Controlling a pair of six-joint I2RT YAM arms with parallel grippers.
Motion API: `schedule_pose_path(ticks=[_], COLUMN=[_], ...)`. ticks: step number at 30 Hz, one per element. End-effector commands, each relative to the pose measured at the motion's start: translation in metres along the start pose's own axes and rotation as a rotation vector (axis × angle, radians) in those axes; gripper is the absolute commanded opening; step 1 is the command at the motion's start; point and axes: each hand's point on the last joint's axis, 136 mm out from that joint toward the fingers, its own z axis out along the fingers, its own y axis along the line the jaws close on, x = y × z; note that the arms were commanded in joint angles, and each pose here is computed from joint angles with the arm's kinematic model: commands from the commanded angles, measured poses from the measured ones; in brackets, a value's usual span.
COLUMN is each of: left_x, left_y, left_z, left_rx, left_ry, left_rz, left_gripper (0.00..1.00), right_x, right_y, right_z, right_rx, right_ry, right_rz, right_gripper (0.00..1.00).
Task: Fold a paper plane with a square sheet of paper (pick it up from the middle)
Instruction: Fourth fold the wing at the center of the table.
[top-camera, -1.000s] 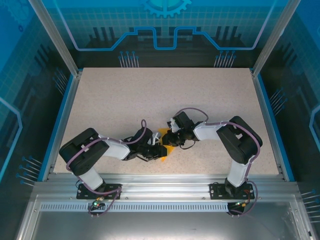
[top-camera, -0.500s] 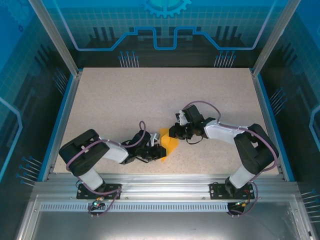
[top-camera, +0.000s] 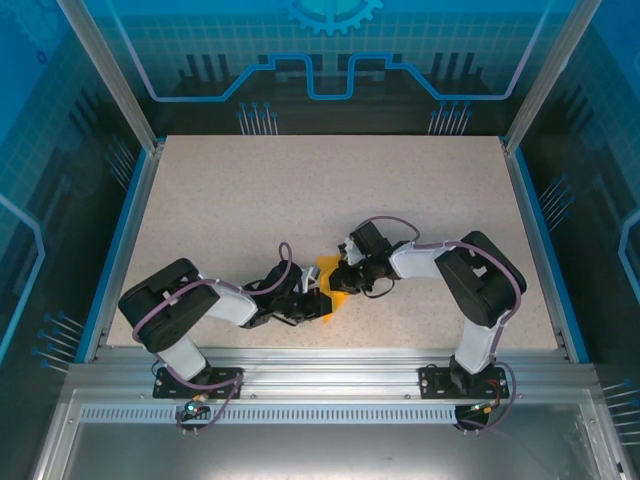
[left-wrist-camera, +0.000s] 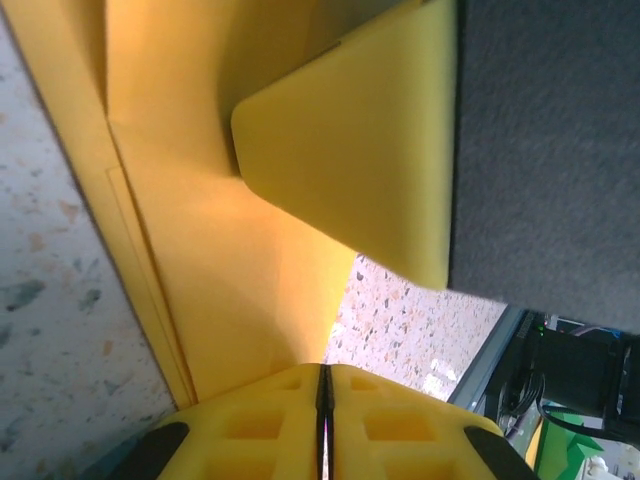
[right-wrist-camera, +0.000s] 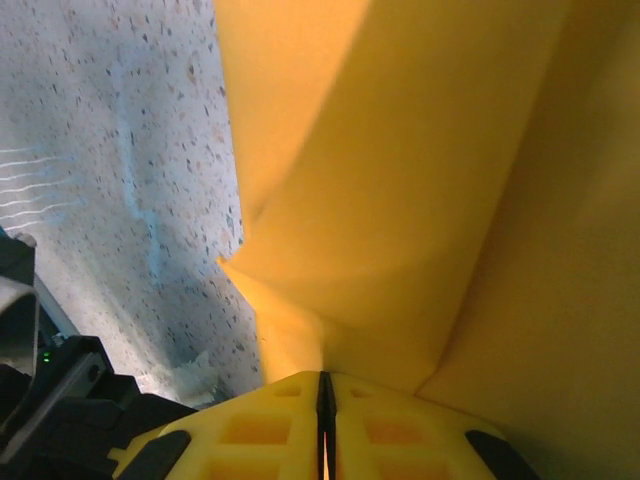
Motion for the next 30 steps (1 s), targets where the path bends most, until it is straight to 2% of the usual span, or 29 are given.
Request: schedule_pose_path(ticks=[1, 8, 12, 17, 22, 26, 30], left_x=[0.057, 0.063, 0.061, 0.044, 0.009, -0.024, -0.041], left_y=[0.074, 0.085, 0.082, 0.052, -0.003, -0.032, -0.041], left_z=[-0.002, -0.006, -0.004, -0.013, -0.037, -0.051, -0.044], left_rx=[-0.267, -0.301, -0.299, -0.216, -0.147, -0.087, -0.083], left_ry=[0.157, 0.167, 0.168, 0.087, -0.031, -0.135, -0.136], left_rz=[-0.115, -0.125, -0.120, -0.073, 0.044, 0.069, 0.068], left_gripper=[0.12, 0.11, 0.11, 0.11, 0.13, 0.15, 0.16], right_x=[-0.029, -0.061, -0.068, -0.057, -0.039, -0.025, -0.008], right_y=[-0.019, -0.032, -0.028, -0.029, -0.023, -0.016, -0.016], right_z=[-0.001, -0.015, -0.014, -0.008, -0.008, -0.011, -0.011], right_rx=[0.047, 0.074, 0.059, 0.050, 0.032, 0.034, 0.036], right_ry=[-0.057, -0.093, -0.078, -0.055, -0.053, -0.063, -0.056], right_rz=[0.020, 0.039, 0.036, 0.043, 0.045, 0.034, 0.042], right_gripper=[0.11, 0.12, 0.12, 0.12, 0.12, 0.13, 0.13])
